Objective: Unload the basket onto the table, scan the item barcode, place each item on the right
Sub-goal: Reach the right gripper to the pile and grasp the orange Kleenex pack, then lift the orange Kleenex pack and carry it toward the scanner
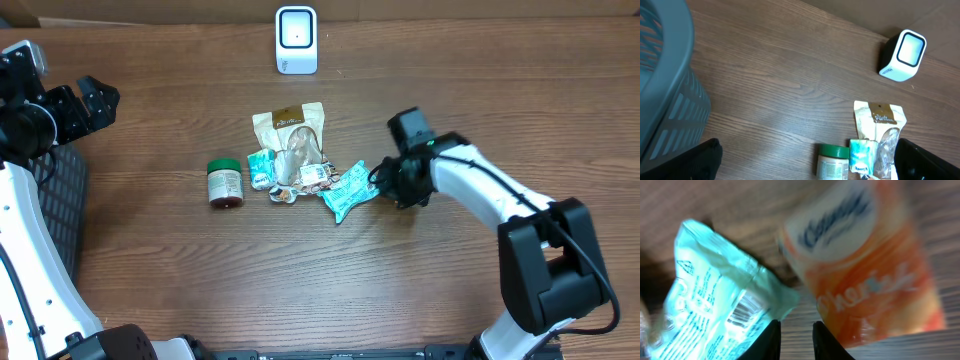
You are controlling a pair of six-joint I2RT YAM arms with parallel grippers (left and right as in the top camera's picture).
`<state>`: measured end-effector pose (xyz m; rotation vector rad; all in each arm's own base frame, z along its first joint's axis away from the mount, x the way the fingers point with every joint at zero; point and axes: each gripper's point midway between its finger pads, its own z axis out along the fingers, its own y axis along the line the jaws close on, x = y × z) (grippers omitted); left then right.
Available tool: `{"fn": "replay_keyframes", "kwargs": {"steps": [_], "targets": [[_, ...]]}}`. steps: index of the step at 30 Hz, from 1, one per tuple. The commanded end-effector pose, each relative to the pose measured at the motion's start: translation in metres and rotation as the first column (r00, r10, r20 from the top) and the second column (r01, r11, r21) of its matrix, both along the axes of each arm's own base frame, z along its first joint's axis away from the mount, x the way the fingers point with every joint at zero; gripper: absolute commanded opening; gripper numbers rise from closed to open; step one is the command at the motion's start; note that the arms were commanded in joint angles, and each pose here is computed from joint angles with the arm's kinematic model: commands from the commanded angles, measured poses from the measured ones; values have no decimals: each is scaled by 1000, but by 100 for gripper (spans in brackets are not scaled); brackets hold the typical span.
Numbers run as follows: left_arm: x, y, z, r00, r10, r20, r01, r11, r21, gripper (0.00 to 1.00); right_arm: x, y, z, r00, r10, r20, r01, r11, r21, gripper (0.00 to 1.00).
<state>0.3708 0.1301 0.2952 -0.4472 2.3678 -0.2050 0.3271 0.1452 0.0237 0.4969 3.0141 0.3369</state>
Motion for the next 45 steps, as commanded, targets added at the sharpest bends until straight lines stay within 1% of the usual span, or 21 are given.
{"fn": "replay_keyframes", "kwargs": {"steps": [1,4,6,9,11,13,16,18,23,33,35,38,41,43,45], "targets": [[2,-5,9,1000,-4,26,4,1000,-11,100,23,-3,35,988,129,86,-133,990,38,25],[2,-5,9,1000,-4,26,4,1000,-11,100,25,1,61,971,206,118,-215,973,78,31],[2,-5,9,1000,-4,26,4,1000,-11,100,28,-7,77,964,227,138,-238,969,68,38],[2,-5,9,1000,-4,26,4,1000,-11,100,30,-32,85,970,203,137,-212,976,57,47],[2,-5,9,1000,-4,26,4,1000,-10,100,31,-53,80,983,147,114,-155,986,60,49],[2,-5,9,1000,-4,26,4,1000,-11,100,29,-69,71,991,91,94,-100,989,106,49],[2,-5,9,1000,-4,26,4,1000,-10,100,23,-68,58,989,101,107,-122,969,215,49],[2,-5,9,1000,-4,26,4,1000,-11,100,18,-67,45,990,94,105,-117,962,245,49],[2,-5,9,1000,-4,26,4,1000,-11,99,9,-60,22,988,98,119,-129,949,289,50],[2,-5,9,1000,-4,26,4,1000,-11,100,0,-60,-14,990,77,115,-107,951,290,49],[2,-5,9,1000,-4,26,4,1000,-11,100,-1,-60,-19,992,67,109,-97,952,292,47],[2,-5,9,1000,-4,26,4,1000,-10,100,-2,-60,-26,993,37,108,-68,952,297,38],[2,-5,9,1000,-4,26,4,1000,-11,99,-4,-61,-31,995,11,103,-41,953,299,26],[2,-5,9,1000,-4,26,4,1000,-11,100,-6,-61,-34,995,-1,103,-31,953,302,22],[2,-5,9,1000,-4,26,4,1000,-11,100,-7,-61,-36,995,-9,101,-23,952,306,13]]}}
